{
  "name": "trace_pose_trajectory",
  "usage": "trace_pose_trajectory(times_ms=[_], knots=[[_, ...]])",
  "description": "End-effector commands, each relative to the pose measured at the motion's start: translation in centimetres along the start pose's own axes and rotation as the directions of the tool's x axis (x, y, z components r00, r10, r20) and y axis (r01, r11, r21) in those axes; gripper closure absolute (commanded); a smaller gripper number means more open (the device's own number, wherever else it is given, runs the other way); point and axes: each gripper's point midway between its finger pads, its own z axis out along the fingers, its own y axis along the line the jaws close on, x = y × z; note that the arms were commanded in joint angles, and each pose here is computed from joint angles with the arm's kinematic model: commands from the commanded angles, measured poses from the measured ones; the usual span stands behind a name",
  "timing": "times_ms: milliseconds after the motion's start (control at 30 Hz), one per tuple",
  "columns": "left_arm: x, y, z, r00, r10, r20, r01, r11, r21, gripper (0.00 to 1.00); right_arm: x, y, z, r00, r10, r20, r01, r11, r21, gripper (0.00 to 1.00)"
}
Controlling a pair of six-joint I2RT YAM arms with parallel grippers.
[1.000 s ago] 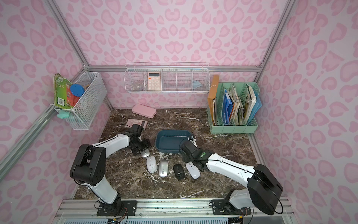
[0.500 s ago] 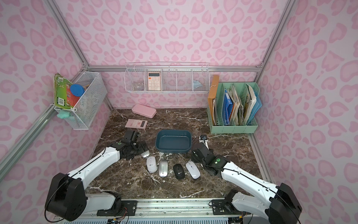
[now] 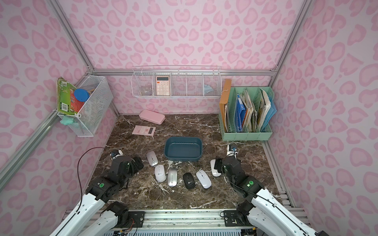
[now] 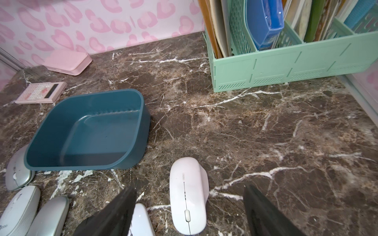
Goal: Take out the mouse from the storage box
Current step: Reset both arms
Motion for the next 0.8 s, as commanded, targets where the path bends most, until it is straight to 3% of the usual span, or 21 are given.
trace_pose_trajectory(times_ms=[0, 167, 267, 433, 600, 767], knots=[[-1.1, 1.3, -1.0, 0.996, -0.036, 0.086, 0.038, 0.999, -0.019, 0.01, -1.0, 0.2, -0.4, 0.998, 0.016, 0.058, -0.015, 0.999, -0.033, 0.01], [-1.9, 2.9, -1.1, 0.979, -0.092, 0.184, 0.103, 0.993, -0.053, 0.01, -1.5, -0.3, -0.9, 0.991, 0.044, 0.128, -0.038, 0.998, -0.047, 0.01], [-2.3, 4.7, -0.5, 0.961, -0.114, 0.251, 0.156, 0.975, -0.156, 0.01, -1.2, -0.8, -0.9, 0.986, 0.054, 0.156, -0.048, 0.998, -0.045, 0.0], [-3.2, 5.0, 0.4, 0.964, -0.05, 0.263, 0.126, 0.951, -0.282, 0.01, -1.3, -0.6, -0.7, 0.976, 0.03, 0.214, -0.014, 0.997, -0.076, 0.0], [-5.2, 2.1, 1.7, 0.95, 0.047, 0.31, 0.023, 0.976, -0.218, 0.01, -1.3, -1.2, -0.6, 0.973, 0.007, 0.231, 0.004, 0.999, -0.045, 0.0], [-7.2, 1.1, 2.1, 0.926, 0.14, 0.351, -0.051, 0.966, -0.252, 0.01, -0.9, -1.4, -0.2, 0.974, 0.008, 0.225, 0.003, 0.999, -0.048, 0.0]])
